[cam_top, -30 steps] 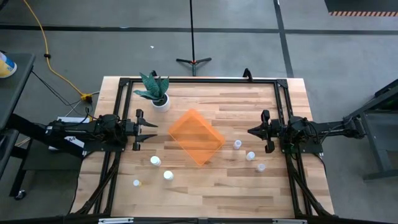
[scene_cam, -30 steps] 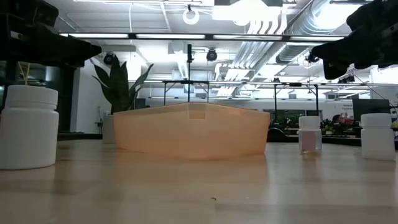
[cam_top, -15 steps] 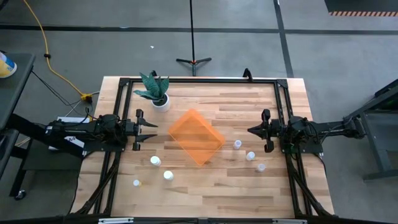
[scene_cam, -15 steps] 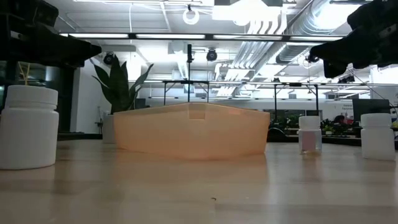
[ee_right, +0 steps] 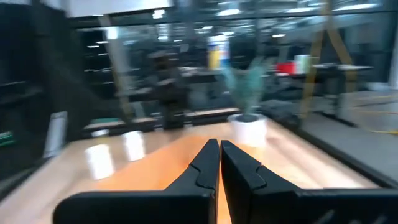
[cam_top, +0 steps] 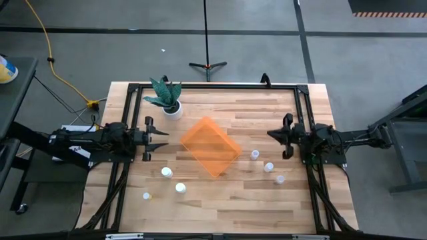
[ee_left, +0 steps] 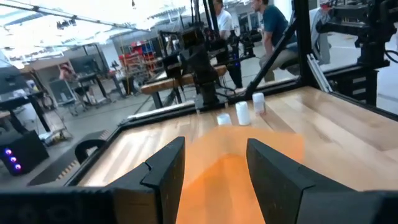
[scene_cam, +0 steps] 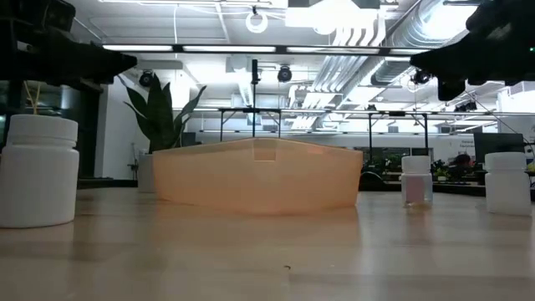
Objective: Pick and place pill bottles into a basket
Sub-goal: Put the top transparent pill bottle into the transparent orange bin
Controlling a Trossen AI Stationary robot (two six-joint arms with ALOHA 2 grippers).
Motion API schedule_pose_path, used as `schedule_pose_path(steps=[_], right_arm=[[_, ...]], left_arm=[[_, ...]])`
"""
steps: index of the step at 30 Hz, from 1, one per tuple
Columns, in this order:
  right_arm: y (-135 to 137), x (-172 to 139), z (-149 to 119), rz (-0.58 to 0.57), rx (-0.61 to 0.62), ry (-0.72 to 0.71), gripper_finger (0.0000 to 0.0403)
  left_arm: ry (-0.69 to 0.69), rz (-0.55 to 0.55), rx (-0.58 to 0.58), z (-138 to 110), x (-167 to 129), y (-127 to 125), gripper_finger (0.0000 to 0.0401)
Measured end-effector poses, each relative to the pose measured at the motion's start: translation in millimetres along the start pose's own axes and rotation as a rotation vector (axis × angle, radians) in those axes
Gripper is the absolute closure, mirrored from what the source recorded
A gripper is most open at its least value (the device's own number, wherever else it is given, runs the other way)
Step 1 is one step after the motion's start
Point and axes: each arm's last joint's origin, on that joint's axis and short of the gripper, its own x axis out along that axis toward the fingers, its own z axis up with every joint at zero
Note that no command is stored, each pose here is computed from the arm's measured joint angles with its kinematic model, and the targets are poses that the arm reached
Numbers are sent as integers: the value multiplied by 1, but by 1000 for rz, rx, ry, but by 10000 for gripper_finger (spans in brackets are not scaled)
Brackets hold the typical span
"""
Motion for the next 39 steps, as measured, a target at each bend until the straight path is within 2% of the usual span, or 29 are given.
schedule_pose_path(steps=[4, 8, 15, 20, 23, 27, 34, 39], right_arm=[[-2, 0, -1, -74, -37, 5, 379], [-4, 0, 1, -128, -74, -10, 330], [-1, 3, 14, -104, -38, -138, 213], [3, 13, 33, -79, -40, -125, 186], [7, 28, 46, -82, -73, -48, 187], [15, 52, 56, -34, -127, 173, 189], [26, 85, 59, 14, -24, 549, 189], [32, 101, 61, -14, 11, 676, 189]], left_arm=[[-10, 5, 5, 1, 0, 0, 194], [-9, 17, 9, 1, 0, 1, 194], [18, 123, 101, 1, 0, 4, 194], [26, 125, 101, 0, 0, 4, 194], [32, 123, 101, 0, 0, 4, 194], [32, 124, 101, 0, 0, 4, 194], [51, 118, 102, -2, 0, 3, 194], [51, 119, 102, -2, 0, 3, 194]])
